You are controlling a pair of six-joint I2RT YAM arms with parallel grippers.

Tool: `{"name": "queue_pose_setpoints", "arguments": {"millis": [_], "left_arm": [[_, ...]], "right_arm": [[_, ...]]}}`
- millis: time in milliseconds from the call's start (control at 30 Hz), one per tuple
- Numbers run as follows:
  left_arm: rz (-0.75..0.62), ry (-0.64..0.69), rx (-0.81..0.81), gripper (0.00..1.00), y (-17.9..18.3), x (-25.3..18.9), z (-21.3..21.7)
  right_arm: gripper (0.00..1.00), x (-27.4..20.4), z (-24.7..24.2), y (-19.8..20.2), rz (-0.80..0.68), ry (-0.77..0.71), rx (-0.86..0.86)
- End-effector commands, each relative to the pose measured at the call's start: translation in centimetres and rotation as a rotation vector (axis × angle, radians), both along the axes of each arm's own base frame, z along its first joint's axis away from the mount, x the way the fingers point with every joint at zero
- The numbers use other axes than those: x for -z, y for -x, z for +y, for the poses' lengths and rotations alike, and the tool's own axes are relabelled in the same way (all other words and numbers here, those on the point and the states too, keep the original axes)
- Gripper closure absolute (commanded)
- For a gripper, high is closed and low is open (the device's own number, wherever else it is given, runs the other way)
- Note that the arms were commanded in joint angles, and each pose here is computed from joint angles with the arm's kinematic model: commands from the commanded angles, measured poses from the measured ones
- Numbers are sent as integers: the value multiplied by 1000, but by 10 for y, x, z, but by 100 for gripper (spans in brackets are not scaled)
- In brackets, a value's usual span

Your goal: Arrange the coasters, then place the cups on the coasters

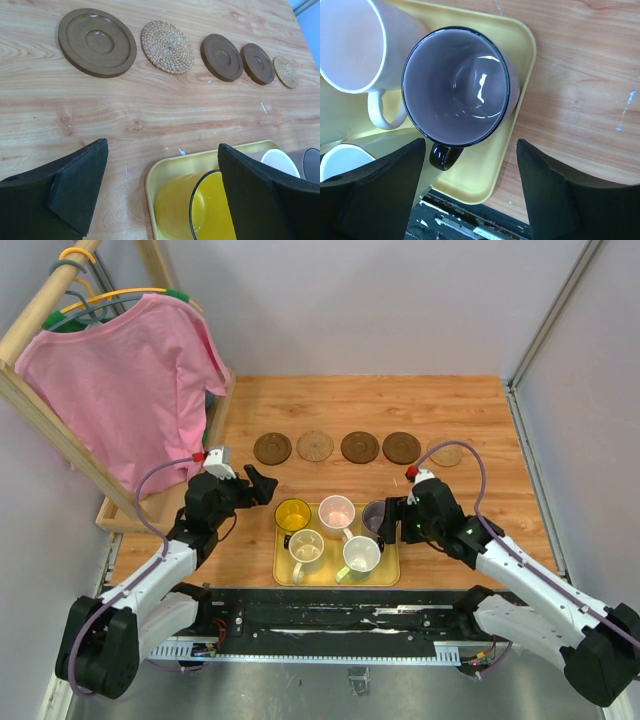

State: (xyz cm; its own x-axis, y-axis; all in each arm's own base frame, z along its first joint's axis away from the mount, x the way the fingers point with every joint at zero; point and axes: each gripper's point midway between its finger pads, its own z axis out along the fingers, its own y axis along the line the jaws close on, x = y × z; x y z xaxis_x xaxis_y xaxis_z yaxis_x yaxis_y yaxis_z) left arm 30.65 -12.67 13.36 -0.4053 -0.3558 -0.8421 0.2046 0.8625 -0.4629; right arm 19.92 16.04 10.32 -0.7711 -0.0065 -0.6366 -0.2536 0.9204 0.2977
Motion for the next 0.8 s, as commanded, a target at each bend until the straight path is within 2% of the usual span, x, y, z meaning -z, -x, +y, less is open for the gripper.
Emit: {"name": "queue_pose_setpoints", "arguments": {"millis": [0, 267, 533, 767], "left_arm": [[-46, 18, 16, 5, 2, -10, -4], [-44, 23, 19, 5, 3, -7, -5], [-45, 27, 25, 5, 2, -7, -6], [-39, 25, 31, 5, 1, -4, -8]], "right_arm": [[26, -2, 11, 1, -14, -4, -22], [30, 12, 20, 18, 29, 26, -81], [47, 32, 10, 25, 68, 160, -79], [53, 37, -10, 27, 76, 242, -19]]}}
